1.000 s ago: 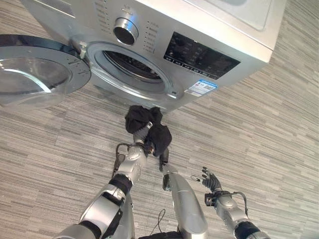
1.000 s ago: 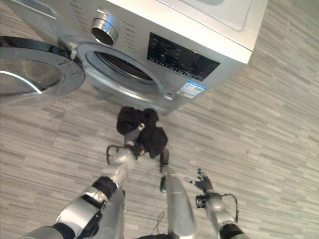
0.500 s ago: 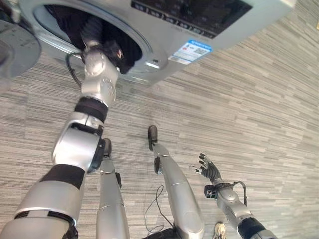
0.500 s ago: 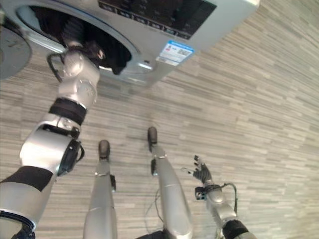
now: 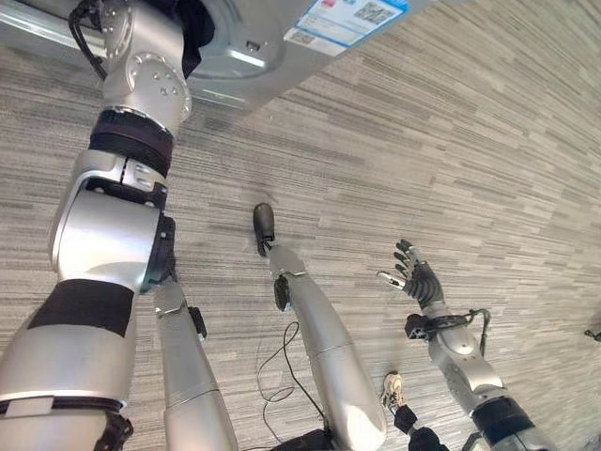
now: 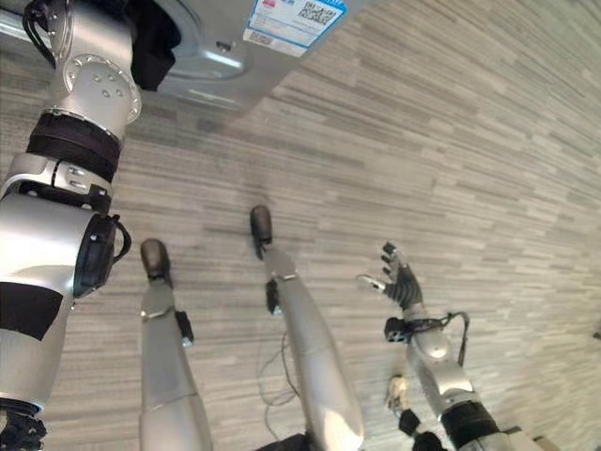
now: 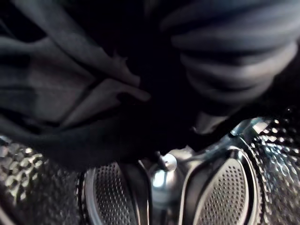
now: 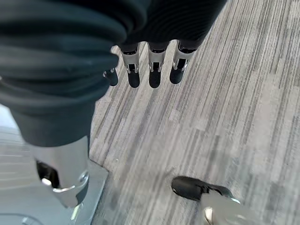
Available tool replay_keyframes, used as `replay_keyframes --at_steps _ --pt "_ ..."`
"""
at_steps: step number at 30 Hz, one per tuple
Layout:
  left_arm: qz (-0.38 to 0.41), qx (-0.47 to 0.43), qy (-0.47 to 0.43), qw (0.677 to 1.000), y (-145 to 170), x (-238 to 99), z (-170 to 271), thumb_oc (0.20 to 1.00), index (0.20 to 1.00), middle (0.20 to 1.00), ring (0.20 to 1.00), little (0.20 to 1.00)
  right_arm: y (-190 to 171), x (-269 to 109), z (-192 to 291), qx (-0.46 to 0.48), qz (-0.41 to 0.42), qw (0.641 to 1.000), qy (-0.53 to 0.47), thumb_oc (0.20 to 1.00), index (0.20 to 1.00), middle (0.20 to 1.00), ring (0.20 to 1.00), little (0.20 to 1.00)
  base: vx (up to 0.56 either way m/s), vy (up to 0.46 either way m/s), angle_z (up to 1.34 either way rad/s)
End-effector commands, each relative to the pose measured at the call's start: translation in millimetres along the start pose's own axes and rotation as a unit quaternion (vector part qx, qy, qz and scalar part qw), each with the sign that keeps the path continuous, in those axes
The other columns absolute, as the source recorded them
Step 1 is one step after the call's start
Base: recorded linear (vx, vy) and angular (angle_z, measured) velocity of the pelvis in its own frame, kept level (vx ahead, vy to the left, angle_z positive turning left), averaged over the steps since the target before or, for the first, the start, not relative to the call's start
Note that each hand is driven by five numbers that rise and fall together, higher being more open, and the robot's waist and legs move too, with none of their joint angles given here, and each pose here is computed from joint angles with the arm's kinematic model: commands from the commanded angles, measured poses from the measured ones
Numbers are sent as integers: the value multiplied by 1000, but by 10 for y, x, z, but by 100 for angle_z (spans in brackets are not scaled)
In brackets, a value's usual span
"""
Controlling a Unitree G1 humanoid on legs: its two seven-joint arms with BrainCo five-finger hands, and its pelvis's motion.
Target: Grab the laundry basket,head to the washer,open it,put in the laundry and shut it.
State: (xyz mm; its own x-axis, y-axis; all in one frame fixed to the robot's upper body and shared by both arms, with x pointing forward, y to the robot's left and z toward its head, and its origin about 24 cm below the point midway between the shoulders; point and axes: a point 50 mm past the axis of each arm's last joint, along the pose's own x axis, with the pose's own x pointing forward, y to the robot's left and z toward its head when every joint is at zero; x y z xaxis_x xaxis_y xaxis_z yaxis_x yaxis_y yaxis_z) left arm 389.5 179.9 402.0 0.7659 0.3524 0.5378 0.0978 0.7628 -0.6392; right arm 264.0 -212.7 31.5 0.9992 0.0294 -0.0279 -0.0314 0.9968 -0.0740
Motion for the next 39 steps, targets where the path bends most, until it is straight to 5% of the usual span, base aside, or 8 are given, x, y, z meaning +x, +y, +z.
replay_keyframes --at_steps 1,9,10,14,17,18,23,39 --pt "-193 -77 -152 966 -1229 -274 766 200 200 200 200 200 -279 -294 -133 -48 -20 998 35 1000 1000 1000 1000 1000 93 -54 -5" --pt "-128 102 -283 945 -988 -79 1530 200 200 200 200 200 -573 -544 -108 -79 -32 995 49 1000 1000 1000 1000 1000 53 -14 -16" --pt "-140 108 -283 943 -1028 -99 1507 875 875 875 875 875 -590 -549 -107 -80 -35 995 49 1000 1000 1000 1000 1000 41 -6 -5" --pt "-207 236 -215 925 -1092 -63 1078 1000 1000 1000 1000 1000 -683 -521 -25 -89 -33 995 40 1000 1000 1000 1000 1000 0 -4 10" --pt "-222 568 -249 753 -1134 -25 909 1000 1000 1000 1000 1000 -727 -489 -6 -100 -19 994 40 1000 1000 1000 1000 1000 -50 91 14" --pt "-212 753 -254 568 -1070 7 663 1000 1000 1000 1000 1000 -773 -444 -26 -120 -12 991 52 1000 1000 1000 1000 1000 -48 93 13" --pt "-225 884 -161 378 -626 60 151 1000 1000 1000 1000 1000 -806 -411 -69 -129 -12 989 72 1000 1000 1000 1000 1000 -43 90 12" --pt "-307 822 -142 458 463 -622 -432 1000 1000 1000 1000 1000 -506 -546 -573 -86 1 984 157 1000 1000 1000 1000 1000 -30 60 3"
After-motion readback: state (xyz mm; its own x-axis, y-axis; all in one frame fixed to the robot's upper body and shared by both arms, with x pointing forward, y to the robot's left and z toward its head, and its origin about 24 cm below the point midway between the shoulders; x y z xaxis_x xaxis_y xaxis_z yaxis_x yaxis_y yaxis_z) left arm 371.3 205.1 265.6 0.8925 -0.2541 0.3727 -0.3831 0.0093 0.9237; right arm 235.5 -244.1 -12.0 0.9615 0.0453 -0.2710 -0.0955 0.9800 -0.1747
